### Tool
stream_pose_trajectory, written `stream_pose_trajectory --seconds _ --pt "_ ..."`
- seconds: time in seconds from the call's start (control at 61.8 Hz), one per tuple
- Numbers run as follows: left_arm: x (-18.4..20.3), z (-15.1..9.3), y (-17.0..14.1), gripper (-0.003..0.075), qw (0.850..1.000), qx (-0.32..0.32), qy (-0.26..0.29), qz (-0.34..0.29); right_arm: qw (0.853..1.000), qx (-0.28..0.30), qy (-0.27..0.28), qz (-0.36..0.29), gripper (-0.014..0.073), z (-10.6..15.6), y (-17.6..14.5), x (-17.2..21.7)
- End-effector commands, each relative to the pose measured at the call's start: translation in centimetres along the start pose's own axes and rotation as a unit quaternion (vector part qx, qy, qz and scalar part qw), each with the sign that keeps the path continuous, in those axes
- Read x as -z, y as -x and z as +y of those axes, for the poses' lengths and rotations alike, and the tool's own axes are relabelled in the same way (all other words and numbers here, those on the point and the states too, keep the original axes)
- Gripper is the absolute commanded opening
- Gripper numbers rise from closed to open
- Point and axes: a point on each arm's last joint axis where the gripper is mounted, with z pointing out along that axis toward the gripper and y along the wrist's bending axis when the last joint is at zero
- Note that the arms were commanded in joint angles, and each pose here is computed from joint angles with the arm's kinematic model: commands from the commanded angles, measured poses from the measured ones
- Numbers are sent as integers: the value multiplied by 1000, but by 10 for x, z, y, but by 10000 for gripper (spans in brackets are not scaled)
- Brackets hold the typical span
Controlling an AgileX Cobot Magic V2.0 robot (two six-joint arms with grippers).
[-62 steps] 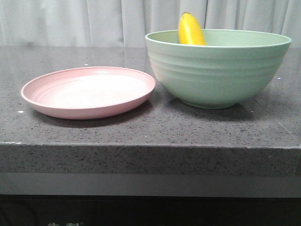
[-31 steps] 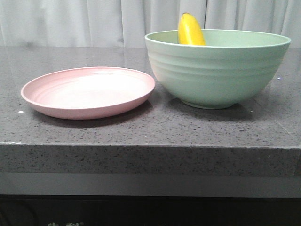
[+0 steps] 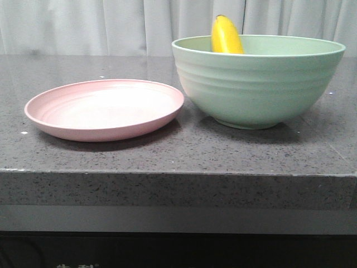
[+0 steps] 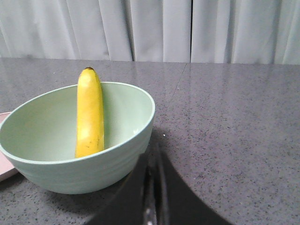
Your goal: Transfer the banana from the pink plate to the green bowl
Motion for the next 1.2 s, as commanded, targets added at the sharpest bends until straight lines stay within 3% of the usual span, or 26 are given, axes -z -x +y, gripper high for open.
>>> stream_pose_trajectory --seconds 0.0,0.097,0.534,0.729,1.182 --pt "2 -1 15 -18 999 8 -6 -50 998 9 -3 -55 -68 0 17 1" --pt "1 1 7 -18 998 -24 3 -54 998 9 -3 -55 -68 0 17 1" --pt "-1 9 -85 -18 999 -25 16 -39 998 9 -3 -55 -68 0 17 1" --pt "-7 13 -97 -18 995 15 29 -89 998 9 -3 -55 -68 0 17 1" --pt "-7 12 -97 -18 996 19 29 -85 998 9 -3 -55 -68 0 17 1"
